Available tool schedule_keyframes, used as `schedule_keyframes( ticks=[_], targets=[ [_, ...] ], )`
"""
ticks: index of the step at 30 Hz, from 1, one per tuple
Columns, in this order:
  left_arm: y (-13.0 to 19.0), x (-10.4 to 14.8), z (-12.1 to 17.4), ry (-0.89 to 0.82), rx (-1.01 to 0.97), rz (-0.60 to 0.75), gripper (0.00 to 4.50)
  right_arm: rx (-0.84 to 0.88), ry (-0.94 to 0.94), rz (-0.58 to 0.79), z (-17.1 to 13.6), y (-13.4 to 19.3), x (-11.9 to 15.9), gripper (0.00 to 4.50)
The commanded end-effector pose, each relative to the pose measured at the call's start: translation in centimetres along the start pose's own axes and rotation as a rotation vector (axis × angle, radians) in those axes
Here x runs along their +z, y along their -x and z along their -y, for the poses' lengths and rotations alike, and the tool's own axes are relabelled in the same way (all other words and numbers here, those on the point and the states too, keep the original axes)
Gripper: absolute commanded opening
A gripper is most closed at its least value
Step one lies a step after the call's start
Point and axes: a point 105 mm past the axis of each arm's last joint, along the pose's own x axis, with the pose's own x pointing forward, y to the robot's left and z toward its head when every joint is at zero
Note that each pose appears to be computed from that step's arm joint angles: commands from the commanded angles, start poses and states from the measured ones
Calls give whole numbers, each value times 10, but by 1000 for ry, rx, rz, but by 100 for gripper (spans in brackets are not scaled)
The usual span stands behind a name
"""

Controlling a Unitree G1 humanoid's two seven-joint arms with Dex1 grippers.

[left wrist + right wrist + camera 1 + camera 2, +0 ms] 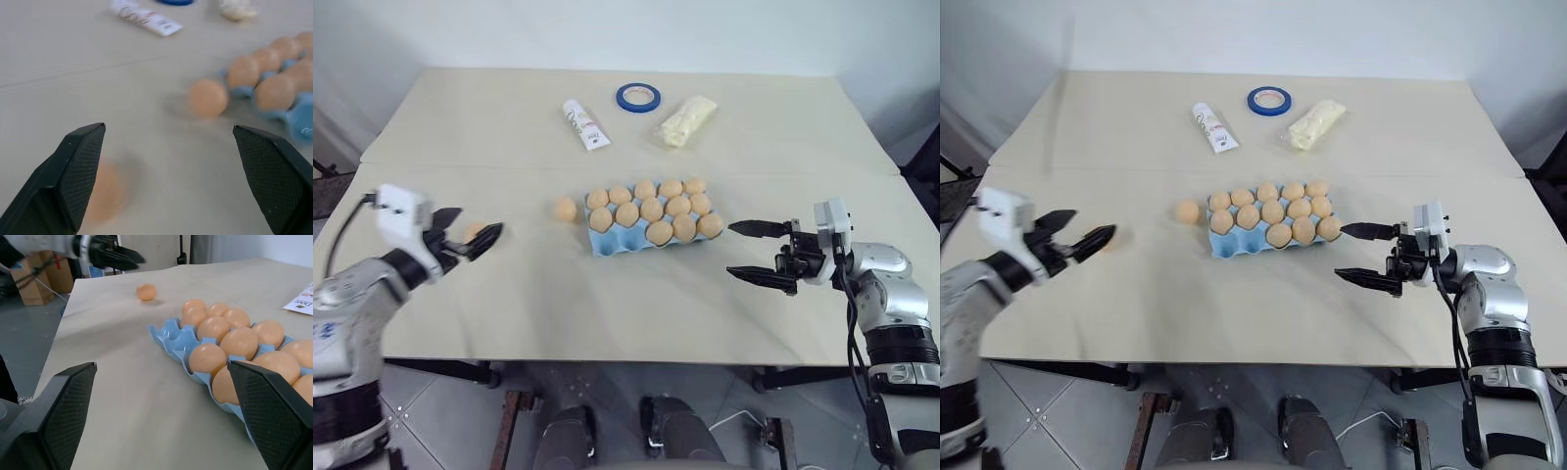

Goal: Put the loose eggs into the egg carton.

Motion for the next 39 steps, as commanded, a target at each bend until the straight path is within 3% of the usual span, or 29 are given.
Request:
schedule_keyframes(
  ticks=[1,10,21,28,30,34,39],
  targets=[
    [-30,6,0,-52,-18,20,445,64,33,7,-7,2,8,450],
    [-102,-3,13,-108,-153,-16,445,34,33,-12,-10,8,6,450],
    [-126,-21,16,-129,-157,-134,445,-14,32,-22,-15,13,3,450],
    [-129,-22,14,-118,-132,-140,224,-25,34,-22,-14,11,3,450],
    [-128,-17,12,-129,-133,-121,183,-26,37,-22,-14,12,4,450],
    [-125,17,16,-150,-180,10,162,-28,43,-20,-13,14,6,450],
    [-109,53,42,-133,-358,136,160,-28,48,-17,-12,16,8,450]
  ],
)
